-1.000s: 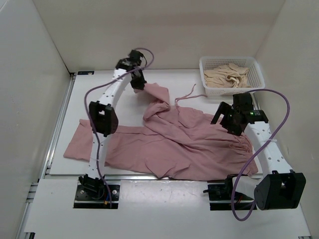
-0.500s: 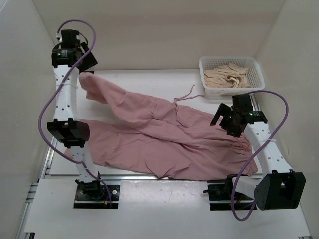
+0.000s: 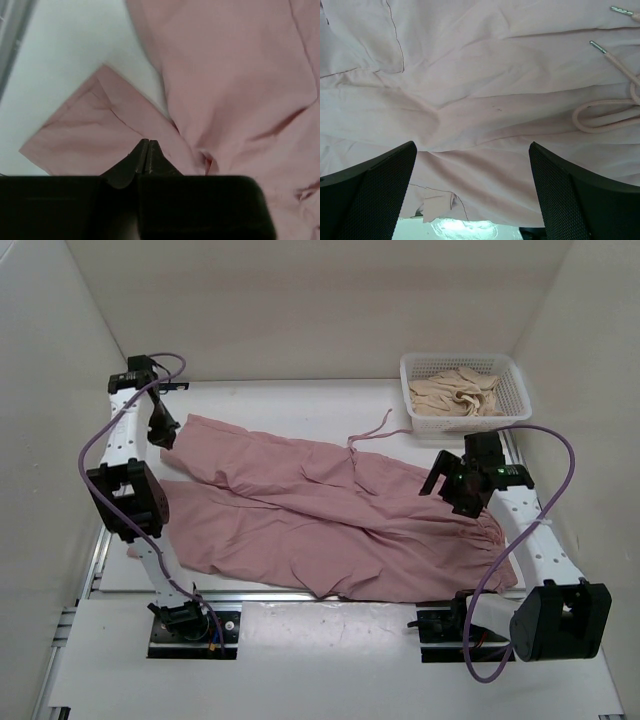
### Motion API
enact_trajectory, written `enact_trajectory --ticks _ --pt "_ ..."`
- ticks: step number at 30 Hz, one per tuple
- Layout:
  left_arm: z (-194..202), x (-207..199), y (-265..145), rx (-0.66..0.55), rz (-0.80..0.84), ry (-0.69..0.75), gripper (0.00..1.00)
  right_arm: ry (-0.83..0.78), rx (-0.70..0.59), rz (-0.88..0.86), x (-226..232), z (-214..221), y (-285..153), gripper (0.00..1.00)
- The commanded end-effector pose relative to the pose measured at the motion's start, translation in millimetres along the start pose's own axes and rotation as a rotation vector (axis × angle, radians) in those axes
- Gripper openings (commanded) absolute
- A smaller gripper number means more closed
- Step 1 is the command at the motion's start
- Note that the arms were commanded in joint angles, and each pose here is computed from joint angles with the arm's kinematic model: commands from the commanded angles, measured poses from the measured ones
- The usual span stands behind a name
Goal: Fold and stack the trousers
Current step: Flatten the trousers out
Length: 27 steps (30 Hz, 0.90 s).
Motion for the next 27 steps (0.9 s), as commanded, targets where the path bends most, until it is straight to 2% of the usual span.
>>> enact_trajectory --ticks 1,3,4,5,9,15,17,19,20,21,24,27 --pt "9.3 0.2 -24.0 -0.02 0.155 -0.003 0.1 -0.003 -0.005 -0.032 1.0 -1.0 4.3 0.97" --pt "22.6 4.9 -2.3 0.067 0.134 -0.017 0.32 -0.003 -0.005 -0.032 1.2 -2.3 6.6 0.97" --pt "21.8 6.1 3.6 0.067 0.144 -0.027 0.45 -0.003 -0.003 -0.041 1.8 -2.1 6.4 0.97" --pt "23.5 6.2 12.9 0.098 0.152 -0.042 0.62 -0.003 -0.003 -0.041 1.8 -2.1 6.4 0.97" --pt "23.6 -1.5 41.2 0.136 0.138 -0.038 0.63 -0.003 -0.002 -0.041 1.3 -0.7 8.7 0.97" --pt "14.2 -15.1 87.5 0.166 0.053 -0.029 0.58 -0.002 0.007 -0.038 1.1 -0.6 10.7 0.97" --pt "8.8 -20.0 99.7 0.166 0.026 -0.026 0.52 0.005 -0.003 -0.036 -0.6 -1.4 8.7 0.97" --pt "1.3 -24.6 102.6 0.152 0.013 -0.025 0.4 0.006 0.007 -0.034 -1.5 2.5 8.0 0.97" --pt "3.4 -24.8 110.1 0.178 -0.007 -0.021 0.29 0.005 -0.002 -0.036 -1.3 2.5 6.0 0.97" --pt "2.3 -25.9 111.4 0.181 -0.009 -0.02 0.11 0.015 0.005 -0.029 -3.7 3.0 5.7 0.99" --pt "-6.5 -28.4 106.6 0.15 -0.024 -0.02 0.1 0.038 -0.002 -0.017 -9.0 2.4 3.0 0.99" --pt "-27.2 -20.1 87.6 0.055 -0.044 -0.092 0.1 0.056 -0.018 -0.003 -15.3 -2.1 1.0 0.99"
Point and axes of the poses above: each gripper's point midway between its finger pads, its own y axis out along the fingers, its own x axis along the line the jaws close on, z = x × y, the point moved 10 cm from there along -y, back along the fingers, and after that the axes turned 15 degrees about -y, right-handed, at the moved point
